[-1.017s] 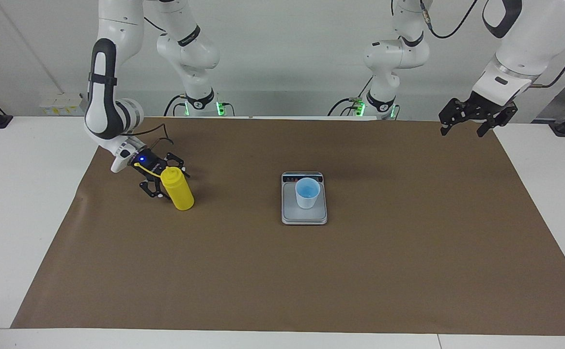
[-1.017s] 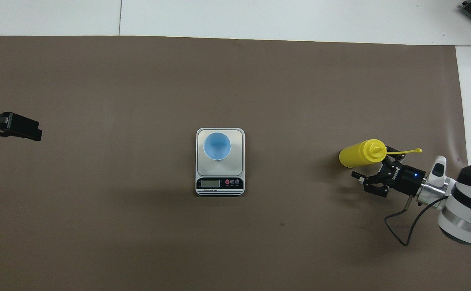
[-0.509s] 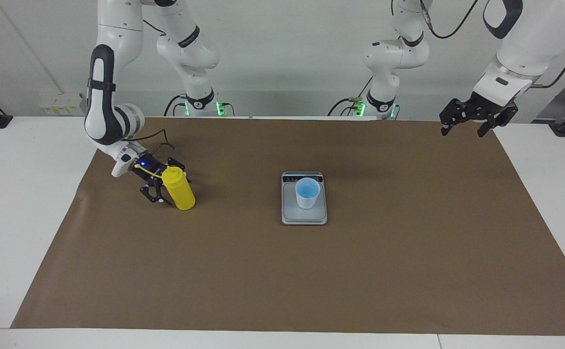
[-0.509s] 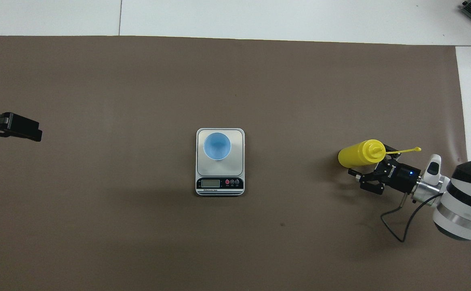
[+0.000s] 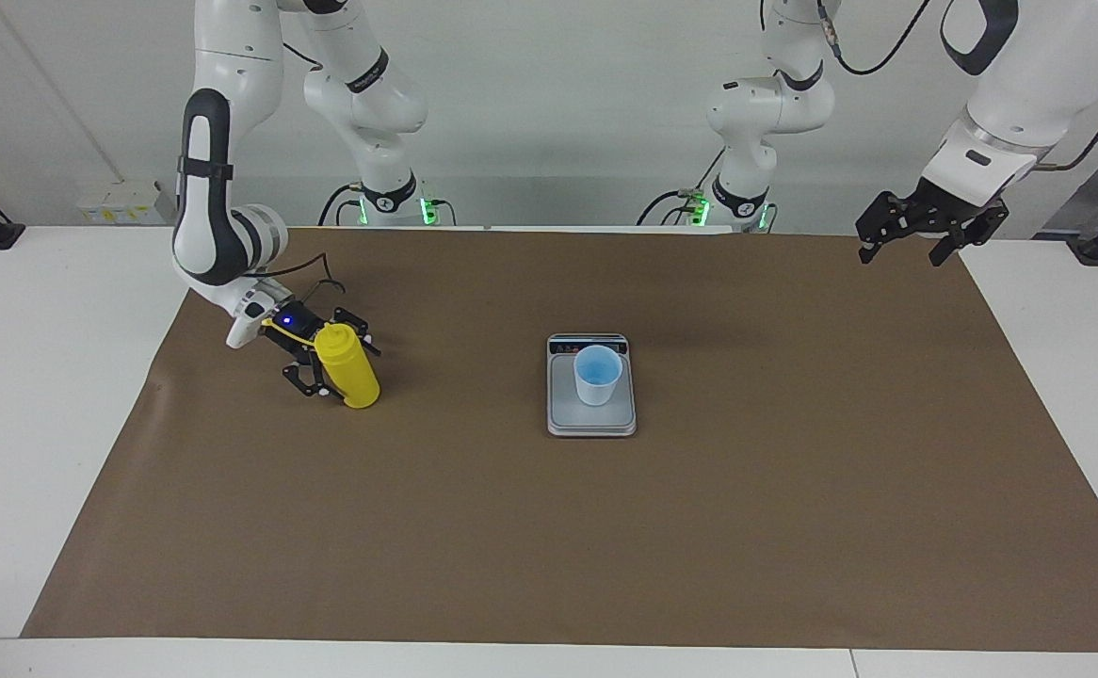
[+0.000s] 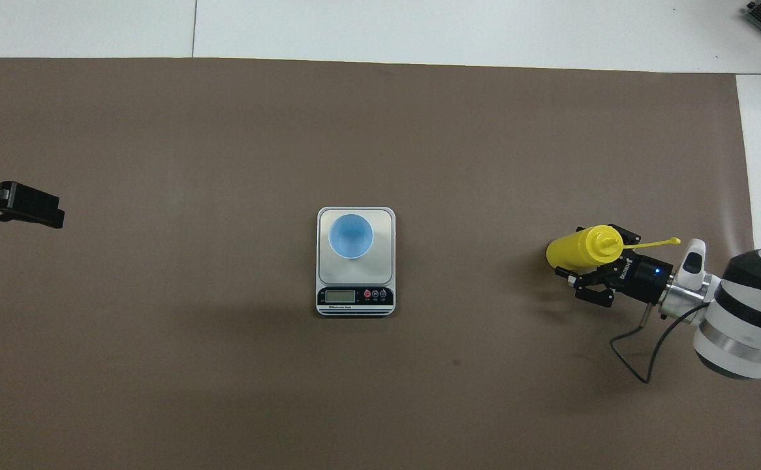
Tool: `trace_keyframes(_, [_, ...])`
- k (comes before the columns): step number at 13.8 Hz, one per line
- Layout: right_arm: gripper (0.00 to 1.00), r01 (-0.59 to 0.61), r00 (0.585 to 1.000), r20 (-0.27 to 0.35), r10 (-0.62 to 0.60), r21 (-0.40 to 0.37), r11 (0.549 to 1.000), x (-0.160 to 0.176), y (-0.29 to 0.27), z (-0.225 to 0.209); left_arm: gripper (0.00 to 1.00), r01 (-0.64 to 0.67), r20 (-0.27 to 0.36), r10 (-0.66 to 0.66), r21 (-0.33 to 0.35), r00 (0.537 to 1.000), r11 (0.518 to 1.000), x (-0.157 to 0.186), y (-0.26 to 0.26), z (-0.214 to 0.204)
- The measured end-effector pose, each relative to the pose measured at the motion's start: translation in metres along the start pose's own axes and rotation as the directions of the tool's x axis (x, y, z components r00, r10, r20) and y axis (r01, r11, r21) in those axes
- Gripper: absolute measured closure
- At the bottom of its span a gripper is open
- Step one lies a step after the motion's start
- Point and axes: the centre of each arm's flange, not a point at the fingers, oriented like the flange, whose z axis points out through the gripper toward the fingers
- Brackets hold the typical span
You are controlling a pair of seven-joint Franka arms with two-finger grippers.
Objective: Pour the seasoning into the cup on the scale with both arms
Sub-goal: 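Move the right gripper to the yellow bottle and grasp its body, then lift the yellow bottle with the right gripper toward the scale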
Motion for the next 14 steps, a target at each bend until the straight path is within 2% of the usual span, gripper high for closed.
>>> trace_keyframes(9, [0.0,0.006,1.0,-0.002,-0.006,-0.002,1.0,0.0031,0.0019,0.0001,0.0,0.0,-0.001,0.0,0.0,1.0,1.0,-0.0005,-0.0002,-0.0006])
trace_keyframes(10, [0.07,0.007,1.0,-0.002,-0.007,0.0,1.0,0.0033,0.0017,0.0006,0.0,0.0,-0.001,0.0,0.0,1.0,1.0,-0.0005,-0.0002,-0.0006])
trace_keyframes(11, [0.07,0.008,1.0,-0.002,-0.008,0.0,1.0,0.0039,0.0017,0.001,0.0,0.0,-0.001,0.0,0.0,1.0,1.0,-0.0005,-0.0002,-0.0005])
trace_keyframes(14, [0.33,0.013,1.0,-0.003,-0.013,-0.001,1.0,0.0062,0.0031,0.001,0.0,0.0,-0.001,0.0,0.0,1.0,1.0,-0.0006,-0.0002,-0.0006])
